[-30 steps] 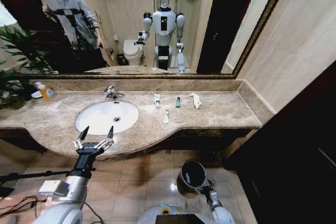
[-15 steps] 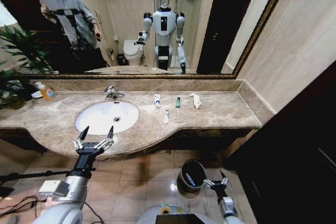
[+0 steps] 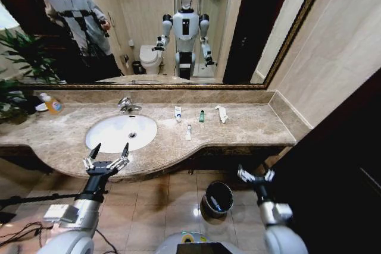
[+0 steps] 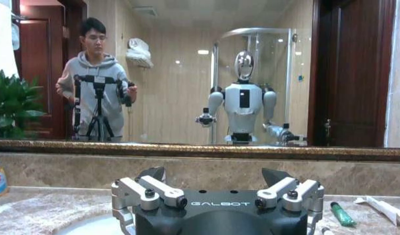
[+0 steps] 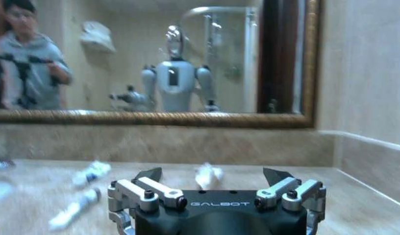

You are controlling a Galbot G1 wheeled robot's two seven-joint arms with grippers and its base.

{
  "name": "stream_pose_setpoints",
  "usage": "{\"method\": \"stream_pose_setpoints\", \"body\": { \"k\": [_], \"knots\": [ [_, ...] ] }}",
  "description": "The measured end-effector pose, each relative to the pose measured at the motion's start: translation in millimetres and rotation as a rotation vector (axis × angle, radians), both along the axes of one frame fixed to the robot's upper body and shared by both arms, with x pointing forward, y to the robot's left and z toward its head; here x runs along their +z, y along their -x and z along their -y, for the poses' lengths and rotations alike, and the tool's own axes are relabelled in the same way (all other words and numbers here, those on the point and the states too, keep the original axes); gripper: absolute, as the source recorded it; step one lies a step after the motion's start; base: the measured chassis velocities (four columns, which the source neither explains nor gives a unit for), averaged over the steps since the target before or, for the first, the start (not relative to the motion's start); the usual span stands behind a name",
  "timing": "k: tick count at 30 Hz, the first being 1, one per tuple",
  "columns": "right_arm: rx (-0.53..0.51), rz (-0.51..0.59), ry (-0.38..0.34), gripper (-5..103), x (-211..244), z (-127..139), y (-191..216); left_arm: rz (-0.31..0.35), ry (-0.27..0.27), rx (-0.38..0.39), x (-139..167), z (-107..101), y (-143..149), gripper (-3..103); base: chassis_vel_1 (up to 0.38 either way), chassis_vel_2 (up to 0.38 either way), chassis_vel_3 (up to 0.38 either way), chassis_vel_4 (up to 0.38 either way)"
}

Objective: Pick up the trash from the sink and place it in the trash bin.

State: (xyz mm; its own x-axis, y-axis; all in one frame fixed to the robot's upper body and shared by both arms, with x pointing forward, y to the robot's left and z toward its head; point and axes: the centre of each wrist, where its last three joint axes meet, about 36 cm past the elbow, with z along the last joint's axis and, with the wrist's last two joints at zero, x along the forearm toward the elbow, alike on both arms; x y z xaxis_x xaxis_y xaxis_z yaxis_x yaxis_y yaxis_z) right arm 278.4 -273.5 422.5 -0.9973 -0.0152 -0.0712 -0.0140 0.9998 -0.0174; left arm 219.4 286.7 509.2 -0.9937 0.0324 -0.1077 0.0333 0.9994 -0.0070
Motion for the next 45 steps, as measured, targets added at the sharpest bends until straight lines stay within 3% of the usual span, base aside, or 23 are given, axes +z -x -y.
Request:
{"method": "stream_pose_setpoints", "body": {
  "k": [5, 7, 10, 12, 16, 19, 25, 30, 36, 37, 39, 44, 45],
  "knots": [
    [0.088, 0.030, 0.024, 100, 23, 13, -89, 0.000, 0.000, 0.000, 0, 0, 0, 100, 0.000, 0.000, 0.000, 0.000],
    [0.097, 0.028, 0.027, 100, 24, 14, -103, 0.000, 0.000, 0.000, 0, 0, 0, 100, 0.000, 0.000, 0.000, 0.000],
    [0.119, 0.003, 0.045, 100, 21, 17, -168, 0.000, 0.000, 0.000, 0, 0, 0, 100, 0.000, 0.000, 0.000, 0.000],
    [0.120, -0.011, 0.042, 100, 20, 17, -179, 0.000, 0.000, 0.000, 0, 0, 0, 100, 0.000, 0.000, 0.000, 0.000],
    [0.141, -0.060, 0.032, 100, 12, 3, -223, 0.000, 0.000, 0.000, 0, 0, 0, 100, 0.000, 0.000, 0.000, 0.000],
    [0.129, -0.080, 0.066, 100, 7, -11, -268, 0.000, 0.000, 0.000, 0, 0, 0, 100, 0.000, 0.000, 0.000, 0.000],
    [0.104, -0.112, 0.063, 102, -4, -14, -290, 0.000, 0.000, 0.000, 0, 0, 0, 100, 0.000, 0.000, 0.000, 0.000],
    [0.055, -0.128, 0.054, 95, -12, 3, -292, 0.000, 0.000, 0.000, 0, 0, 0, 100, 0.000, 0.000, 0.000, 0.000],
    [0.023, -0.146, 0.037, 81, -20, 17, -292, 0.000, 0.000, 0.000, 0, 0, 0, 100, 0.000, 0.000, 0.000, 0.000],
    [0.023, -0.154, 0.027, 72, -23, 19, -292, 0.000, 0.000, 0.000, 0, 0, 0, 100, 0.000, 0.000, 0.000, 0.000],
    [0.024, -0.157, 0.025, 72, -24, 19, -292, 0.000, 0.000, 0.000, 0, 0, 0, 100, 0.000, 0.000, 0.000, 0.000],
    [0.032, -0.166, 0.016, 50, -27, 21, -288, 0.000, 0.000, 0.000, 0, 0, 0, 100, 0.000, 0.000, 0.000, 0.000],
    [0.032, -0.166, 0.016, 50, -27, 21, -288, 0.000, 0.000, 0.000, 0, 0, 0, 100, 0.000, 0.000, 0.000, 0.000]
  ]
}}
